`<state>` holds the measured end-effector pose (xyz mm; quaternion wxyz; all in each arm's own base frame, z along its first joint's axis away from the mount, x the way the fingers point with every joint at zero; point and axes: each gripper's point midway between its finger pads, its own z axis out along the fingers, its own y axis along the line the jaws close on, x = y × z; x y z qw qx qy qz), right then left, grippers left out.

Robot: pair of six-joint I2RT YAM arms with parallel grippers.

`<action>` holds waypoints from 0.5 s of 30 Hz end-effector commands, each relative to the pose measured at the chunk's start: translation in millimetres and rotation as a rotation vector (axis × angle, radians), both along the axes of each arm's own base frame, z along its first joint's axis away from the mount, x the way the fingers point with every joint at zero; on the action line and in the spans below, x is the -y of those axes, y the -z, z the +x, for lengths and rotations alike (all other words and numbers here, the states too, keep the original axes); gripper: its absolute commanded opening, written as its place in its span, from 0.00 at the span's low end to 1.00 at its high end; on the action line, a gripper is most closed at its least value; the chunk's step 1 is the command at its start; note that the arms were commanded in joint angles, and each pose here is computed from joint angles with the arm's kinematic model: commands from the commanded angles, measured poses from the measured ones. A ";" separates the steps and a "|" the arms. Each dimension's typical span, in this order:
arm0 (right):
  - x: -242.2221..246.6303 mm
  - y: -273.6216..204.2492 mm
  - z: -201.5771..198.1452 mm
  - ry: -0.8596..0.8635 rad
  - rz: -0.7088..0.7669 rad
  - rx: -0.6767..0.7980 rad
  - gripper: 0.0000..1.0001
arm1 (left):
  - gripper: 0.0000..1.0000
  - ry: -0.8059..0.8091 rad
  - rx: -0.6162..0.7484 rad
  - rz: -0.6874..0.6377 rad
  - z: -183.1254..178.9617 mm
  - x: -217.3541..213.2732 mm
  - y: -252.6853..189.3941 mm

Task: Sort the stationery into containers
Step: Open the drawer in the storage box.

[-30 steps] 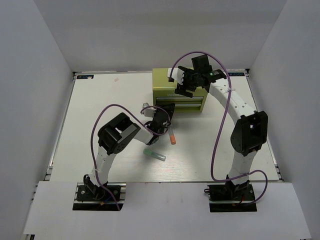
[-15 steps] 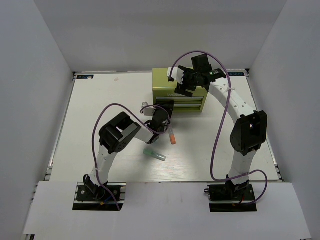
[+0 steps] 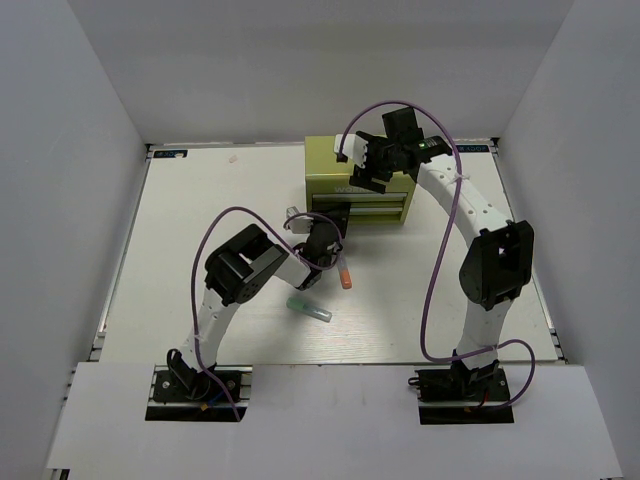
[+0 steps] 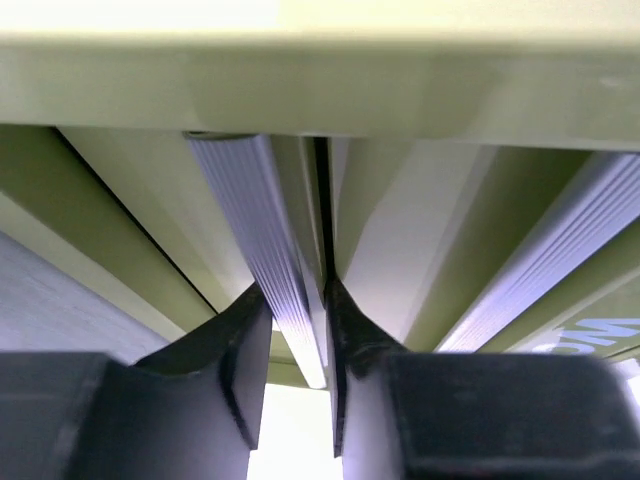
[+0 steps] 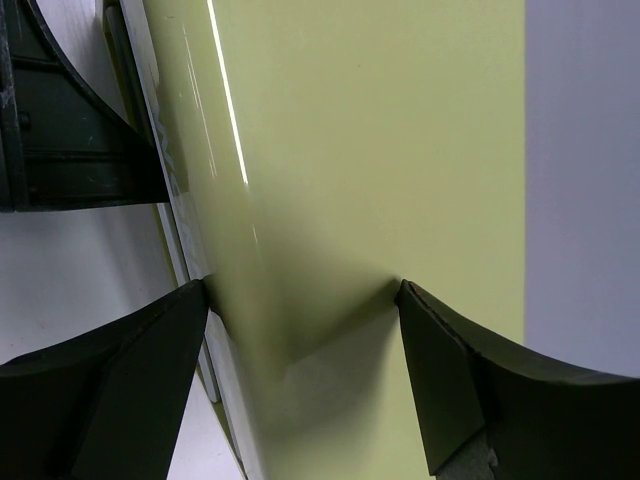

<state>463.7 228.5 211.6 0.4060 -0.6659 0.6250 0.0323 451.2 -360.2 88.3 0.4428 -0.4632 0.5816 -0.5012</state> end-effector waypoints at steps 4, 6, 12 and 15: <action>26.5 28.4 14.0 0.096 -0.077 -0.051 0.79 | 0.17 -0.052 -0.011 0.025 13.2 -15.5 7.4; 26.8 32.8 13.2 0.098 -0.085 -0.063 0.79 | 0.06 -0.040 -0.017 0.028 8.4 -17.2 12.8; 30.3 39.2 15.2 0.122 -0.111 -0.085 0.78 | 0.00 -0.007 -0.030 0.040 -13.3 -19.1 18.9; 33.8 40.6 19.3 0.150 -0.118 -0.091 0.77 | 0.00 0.029 -0.039 0.042 -25.7 -17.7 19.2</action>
